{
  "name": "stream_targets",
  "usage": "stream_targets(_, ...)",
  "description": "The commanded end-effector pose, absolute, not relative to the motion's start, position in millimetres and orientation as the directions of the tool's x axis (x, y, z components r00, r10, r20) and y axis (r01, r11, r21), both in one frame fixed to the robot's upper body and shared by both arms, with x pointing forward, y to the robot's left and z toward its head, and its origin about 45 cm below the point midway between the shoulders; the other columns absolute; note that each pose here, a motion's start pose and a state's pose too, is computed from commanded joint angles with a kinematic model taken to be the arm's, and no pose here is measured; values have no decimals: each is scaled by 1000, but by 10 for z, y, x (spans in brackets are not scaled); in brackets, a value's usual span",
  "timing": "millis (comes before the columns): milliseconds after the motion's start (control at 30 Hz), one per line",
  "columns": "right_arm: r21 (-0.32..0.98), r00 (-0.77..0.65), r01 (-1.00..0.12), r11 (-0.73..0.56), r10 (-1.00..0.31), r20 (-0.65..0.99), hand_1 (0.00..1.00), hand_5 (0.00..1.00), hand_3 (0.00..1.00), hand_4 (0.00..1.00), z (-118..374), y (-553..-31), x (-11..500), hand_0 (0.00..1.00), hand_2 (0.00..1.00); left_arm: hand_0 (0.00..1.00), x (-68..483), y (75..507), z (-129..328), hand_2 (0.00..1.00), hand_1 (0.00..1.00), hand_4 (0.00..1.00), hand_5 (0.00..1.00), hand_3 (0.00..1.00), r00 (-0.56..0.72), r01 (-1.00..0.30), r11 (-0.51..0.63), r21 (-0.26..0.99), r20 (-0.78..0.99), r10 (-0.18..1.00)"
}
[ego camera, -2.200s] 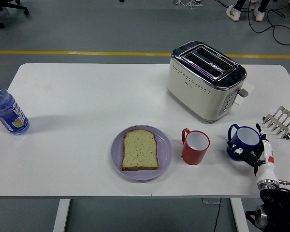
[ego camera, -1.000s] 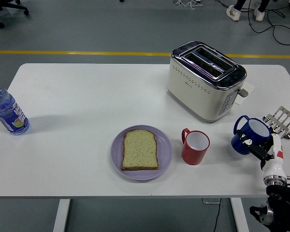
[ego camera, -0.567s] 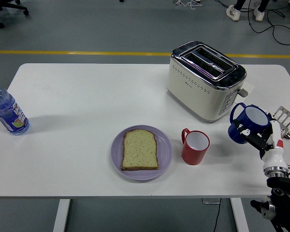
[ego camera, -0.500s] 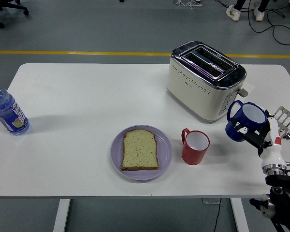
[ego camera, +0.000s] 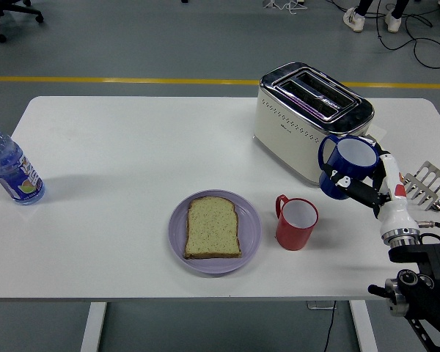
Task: Pick up the cup,pour liquid into bread,place the cup on the desk
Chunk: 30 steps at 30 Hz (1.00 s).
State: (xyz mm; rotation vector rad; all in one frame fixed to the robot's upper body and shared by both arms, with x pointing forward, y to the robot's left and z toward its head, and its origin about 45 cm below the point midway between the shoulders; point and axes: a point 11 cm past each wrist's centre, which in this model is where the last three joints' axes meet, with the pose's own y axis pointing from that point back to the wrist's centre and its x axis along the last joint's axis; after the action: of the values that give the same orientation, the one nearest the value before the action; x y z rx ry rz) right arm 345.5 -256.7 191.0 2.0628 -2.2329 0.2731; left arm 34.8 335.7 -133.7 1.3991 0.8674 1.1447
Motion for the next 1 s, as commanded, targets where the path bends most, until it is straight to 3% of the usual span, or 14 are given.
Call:
stream_targets(533, -75, -26, -997, 2, -949, 314, 308, 2, 554, 783, 2165, -2293, 3584, 230, 526, 638, 380, 3374, -1330, 660, 649, 325, 832, 561, 267, -95, -158, 983, 177, 947)
stream_targets(1000, -108, 103, -974, -200, -811, 576, 315, 2, 552, 750, 2390, -1786, 3704, 242, 530, 638, 402, 3386, -1326, 660, 649, 327, 833, 560, 262, -98, -160, 982, 180, 948)
